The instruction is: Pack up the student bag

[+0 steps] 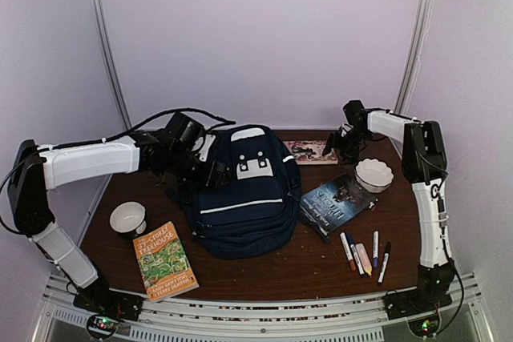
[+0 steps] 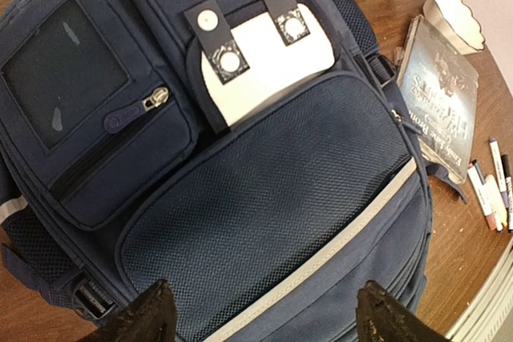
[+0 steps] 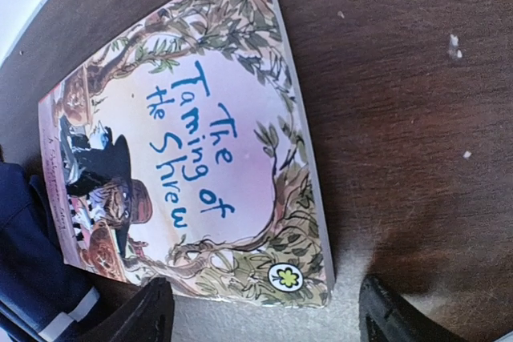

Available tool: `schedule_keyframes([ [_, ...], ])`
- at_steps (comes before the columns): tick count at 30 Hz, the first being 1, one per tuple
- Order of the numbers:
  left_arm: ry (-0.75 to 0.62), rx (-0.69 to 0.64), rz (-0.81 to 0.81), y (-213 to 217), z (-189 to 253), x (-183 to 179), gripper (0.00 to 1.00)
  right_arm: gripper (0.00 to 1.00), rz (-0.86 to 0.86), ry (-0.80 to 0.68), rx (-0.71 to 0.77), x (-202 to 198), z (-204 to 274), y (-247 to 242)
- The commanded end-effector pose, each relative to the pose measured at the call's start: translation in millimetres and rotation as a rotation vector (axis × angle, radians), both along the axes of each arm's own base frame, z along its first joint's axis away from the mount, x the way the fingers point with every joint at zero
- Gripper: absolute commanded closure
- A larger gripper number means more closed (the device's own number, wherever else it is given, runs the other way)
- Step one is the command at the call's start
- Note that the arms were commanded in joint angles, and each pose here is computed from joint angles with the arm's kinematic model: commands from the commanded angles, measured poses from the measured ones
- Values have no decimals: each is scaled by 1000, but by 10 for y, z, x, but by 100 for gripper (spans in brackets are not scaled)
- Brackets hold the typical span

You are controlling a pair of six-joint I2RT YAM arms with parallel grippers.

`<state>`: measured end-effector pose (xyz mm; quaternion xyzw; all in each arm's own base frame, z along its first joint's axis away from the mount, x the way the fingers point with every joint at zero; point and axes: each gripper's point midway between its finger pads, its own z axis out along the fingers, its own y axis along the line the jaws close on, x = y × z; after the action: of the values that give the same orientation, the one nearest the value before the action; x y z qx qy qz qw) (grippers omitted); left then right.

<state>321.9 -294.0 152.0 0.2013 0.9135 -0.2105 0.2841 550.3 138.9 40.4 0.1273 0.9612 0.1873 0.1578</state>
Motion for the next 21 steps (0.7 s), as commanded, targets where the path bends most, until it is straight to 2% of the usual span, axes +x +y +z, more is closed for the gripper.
schedule_keyframes([
  [1, -1, -11, 20, -44, 72, 57, 21, 21, -116, 106, 142, -93, -207, 20],
  [4, 5, -14, 38, -44, 70, 75, 20, 24, -122, 138, 216, -107, -259, 79],
  [8, 10, -18, 63, -50, 114, 109, 21, 39, -120, 173, 349, -119, -319, 200],
  [17, 17, 26, 66, -22, 74, 135, 21, 56, -105, 187, 455, -104, -313, 322],
  [21, 24, 29, 69, -22, 43, 135, 20, 69, -83, 156, 500, -59, -252, 375],
])
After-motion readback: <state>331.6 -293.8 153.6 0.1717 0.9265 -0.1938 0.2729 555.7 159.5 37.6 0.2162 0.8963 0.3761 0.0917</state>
